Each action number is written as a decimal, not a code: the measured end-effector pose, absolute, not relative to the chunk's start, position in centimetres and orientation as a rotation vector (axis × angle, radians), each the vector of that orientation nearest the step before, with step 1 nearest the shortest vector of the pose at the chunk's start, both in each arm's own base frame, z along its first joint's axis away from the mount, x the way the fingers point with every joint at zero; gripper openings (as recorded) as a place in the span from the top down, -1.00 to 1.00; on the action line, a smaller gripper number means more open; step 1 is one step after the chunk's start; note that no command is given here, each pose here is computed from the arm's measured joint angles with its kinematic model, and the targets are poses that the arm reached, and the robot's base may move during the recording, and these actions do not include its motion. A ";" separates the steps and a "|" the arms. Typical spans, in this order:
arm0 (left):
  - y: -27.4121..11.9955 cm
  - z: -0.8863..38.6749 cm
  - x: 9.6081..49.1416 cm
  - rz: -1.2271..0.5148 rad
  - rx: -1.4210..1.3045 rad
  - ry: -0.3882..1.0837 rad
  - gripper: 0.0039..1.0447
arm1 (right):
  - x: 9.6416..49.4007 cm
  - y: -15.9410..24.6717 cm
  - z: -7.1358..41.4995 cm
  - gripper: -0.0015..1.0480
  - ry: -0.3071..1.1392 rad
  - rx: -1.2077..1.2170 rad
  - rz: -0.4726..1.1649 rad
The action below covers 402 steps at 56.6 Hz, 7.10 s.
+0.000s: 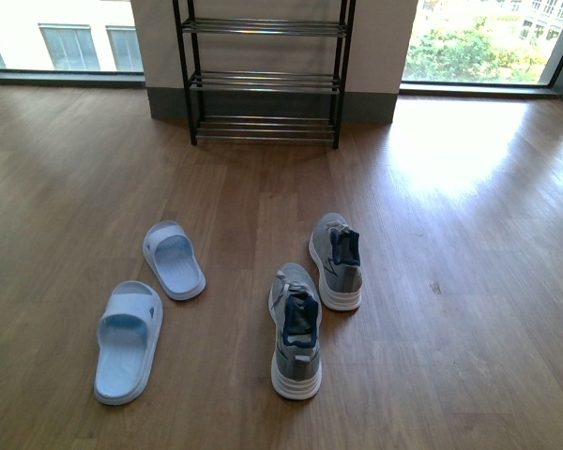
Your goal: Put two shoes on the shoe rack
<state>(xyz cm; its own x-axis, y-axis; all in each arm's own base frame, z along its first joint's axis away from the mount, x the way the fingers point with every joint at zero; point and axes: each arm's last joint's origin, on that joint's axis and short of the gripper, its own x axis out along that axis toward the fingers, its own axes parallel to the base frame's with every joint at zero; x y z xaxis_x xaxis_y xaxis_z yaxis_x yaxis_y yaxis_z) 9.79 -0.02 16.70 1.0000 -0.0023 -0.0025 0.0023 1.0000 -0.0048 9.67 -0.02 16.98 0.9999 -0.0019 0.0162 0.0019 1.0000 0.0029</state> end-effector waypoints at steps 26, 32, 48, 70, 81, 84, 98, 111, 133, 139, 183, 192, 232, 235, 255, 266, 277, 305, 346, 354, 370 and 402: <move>0.0 16.7 9.8 -0.002 -0.005 0.002 -0.83 | 9.7 0.0 17.0 -0.82 -0.016 0.003 -0.002; 0.0 16.7 9.8 -0.002 -0.005 0.002 -0.83 | 9.7 0.0 17.0 -0.82 -0.016 0.003 -0.002; 0.0 16.7 9.8 -0.002 -0.005 0.002 -0.83 | 9.7 0.0 17.0 -0.82 -0.016 0.003 -0.002; 0.0 16.7 9.8 -0.002 -0.005 0.002 -0.83 | 9.7 0.0 17.0 -0.82 -0.016 0.003 -0.002; 0.0 16.7 9.8 -0.003 -0.005 0.002 -0.83 | 9.7 0.0 17.0 -0.82 -0.017 0.003 -0.003; 0.0 16.7 9.8 -0.002 -0.005 0.002 -0.83 | 9.7 0.0 17.0 -0.82 -0.016 0.003 0.002; 0.0 16.7 9.8 -0.002 -0.005 0.002 -0.83 | 9.7 0.0 17.0 -0.82 -0.015 0.003 -0.002; 0.0 16.7 9.8 -0.002 -0.005 0.002 -0.83 | 9.7 0.0 17.0 -0.82 -0.015 0.003 -0.002; 0.0 16.7 9.8 -0.003 -0.005 0.002 -0.83 | 9.7 0.0 17.0 -0.82 -0.015 0.003 -0.002; 0.0 16.7 9.8 0.001 -0.005 0.003 -0.83 | 9.7 0.0 17.0 -0.82 -0.014 0.003 0.002; 0.0 16.7 9.8 -0.002 -0.005 0.002 -0.83 | 21.2 -0.3 11.5 -0.82 0.617 -0.016 0.050; 0.0 16.7 9.8 -0.002 -0.005 0.002 -0.83 | 23.9 -0.2 6.2 -0.82 0.784 -0.062 0.040; 0.0 16.7 9.8 -0.002 -0.005 0.002 -0.83 | 27.9 -0.5 -9.0 -0.82 1.175 -0.069 0.016; 0.0 16.7 9.8 -0.002 -0.005 0.002 -0.83 | 28.1 -0.4 -9.6 -0.82 1.192 -0.045 0.021; 0.0 16.7 9.8 -0.002 -0.005 0.002 -0.83 | 29.6 -0.3 -11.9 -0.82 1.220 0.033 0.027; 0.0 16.7 9.8 -0.002 -0.004 0.002 -0.83 | 29.9 -0.3 -12.2 -0.82 1.219 0.049 0.036; 0.0 16.7 9.8 -0.002 -0.005 0.002 -0.83 | 30.2 -0.5 -13.4 -0.82 1.216 0.076 0.059; 0.0 16.7 9.8 -0.002 -0.005 0.002 -0.83 | 30.0 -1.2 -14.1 0.67 1.199 0.131 0.089; 0.0 16.7 9.8 -0.002 -0.005 0.002 -0.83 | 25.0 -6.9 6.4 0.98 0.850 0.323 -0.021; 0.0 16.7 9.8 -0.002 -0.005 0.002 -0.83 | 23.4 -9.2 12.6 0.98 0.696 0.348 -0.059; 0.0 16.7 9.8 -0.002 -0.005 0.002 -0.83 | 18.9 -10.7 19.5 0.98 0.509 0.396 -0.084; 0.0 16.7 9.8 0.000 -0.005 0.002 -0.83 | 18.5 -10.6 20.2 0.98 0.478 0.395 -0.067</move>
